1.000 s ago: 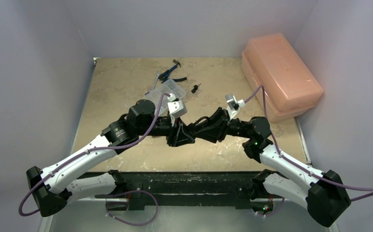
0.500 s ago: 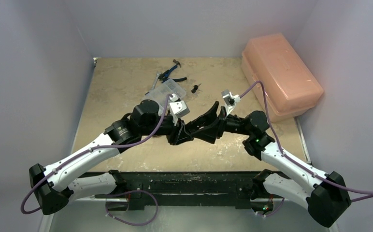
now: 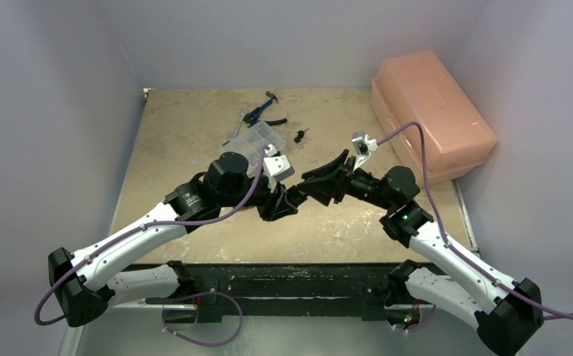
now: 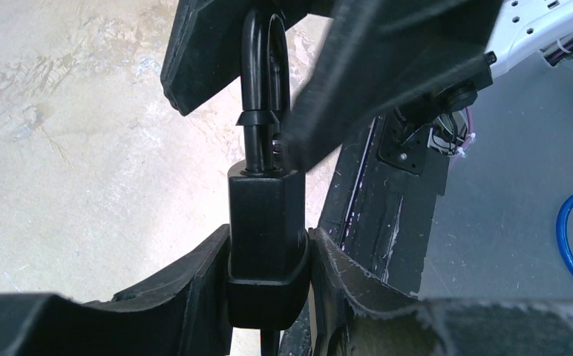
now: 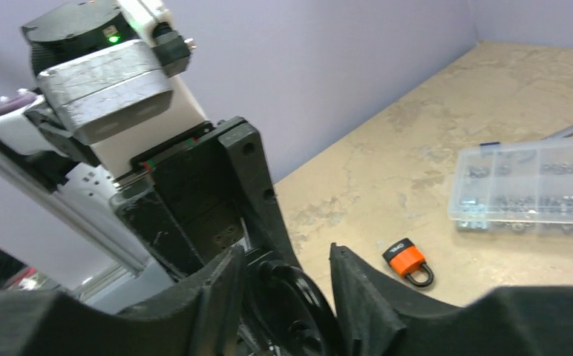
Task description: Unlock with the key
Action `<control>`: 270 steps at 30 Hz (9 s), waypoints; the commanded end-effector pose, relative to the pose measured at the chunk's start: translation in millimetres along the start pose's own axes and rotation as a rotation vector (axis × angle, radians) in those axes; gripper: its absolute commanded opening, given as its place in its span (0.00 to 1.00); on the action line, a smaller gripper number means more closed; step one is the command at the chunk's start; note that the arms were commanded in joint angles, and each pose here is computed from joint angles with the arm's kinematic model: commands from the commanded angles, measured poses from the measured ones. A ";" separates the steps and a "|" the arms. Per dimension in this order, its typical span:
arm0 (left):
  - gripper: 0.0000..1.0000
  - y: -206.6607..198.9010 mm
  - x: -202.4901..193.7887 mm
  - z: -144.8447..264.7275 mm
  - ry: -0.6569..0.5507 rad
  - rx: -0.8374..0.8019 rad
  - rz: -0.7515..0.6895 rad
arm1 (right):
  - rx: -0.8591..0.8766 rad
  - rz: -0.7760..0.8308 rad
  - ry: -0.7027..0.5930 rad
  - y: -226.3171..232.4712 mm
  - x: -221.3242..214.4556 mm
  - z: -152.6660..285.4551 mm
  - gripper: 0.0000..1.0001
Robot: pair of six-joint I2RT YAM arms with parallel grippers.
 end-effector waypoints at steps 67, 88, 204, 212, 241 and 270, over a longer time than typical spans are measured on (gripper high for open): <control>0.00 40.3 -5.7 5.8 -0.007 0.251 -0.072 | -0.348 0.334 -0.303 -11.3 62.9 36.7 0.73; 0.00 -15.7 9.4 29.5 -0.094 -0.148 -0.172 | 0.070 0.744 -0.063 1.3 4.6 27.5 0.92; 0.87 75.2 -39.9 22.5 0.177 0.453 -0.069 | -0.500 -0.302 -0.078 -259.4 -45.3 -54.1 0.66; 0.86 75.1 -41.8 21.4 0.183 0.447 -0.068 | -0.644 -0.317 -0.080 -281.6 -39.9 -33.7 0.99; 0.76 92.3 -53.1 26.6 0.273 0.574 -0.061 | -1.143 -0.062 -0.072 -306.4 67.8 -35.6 0.96; 0.65 101.3 -49.6 36.7 0.272 0.639 -0.057 | -1.413 -0.046 -0.048 -401.7 55.5 -117.6 0.79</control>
Point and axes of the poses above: each gripper's point midway between its finger pads, its own z axis back along the fingers, its own y axis along the line the jaws close on, x = y × z, the point moved 4 cm from there along z, back along the fingers, and after that the axes turned 15 degrees about -z, right-handed, at the moved point
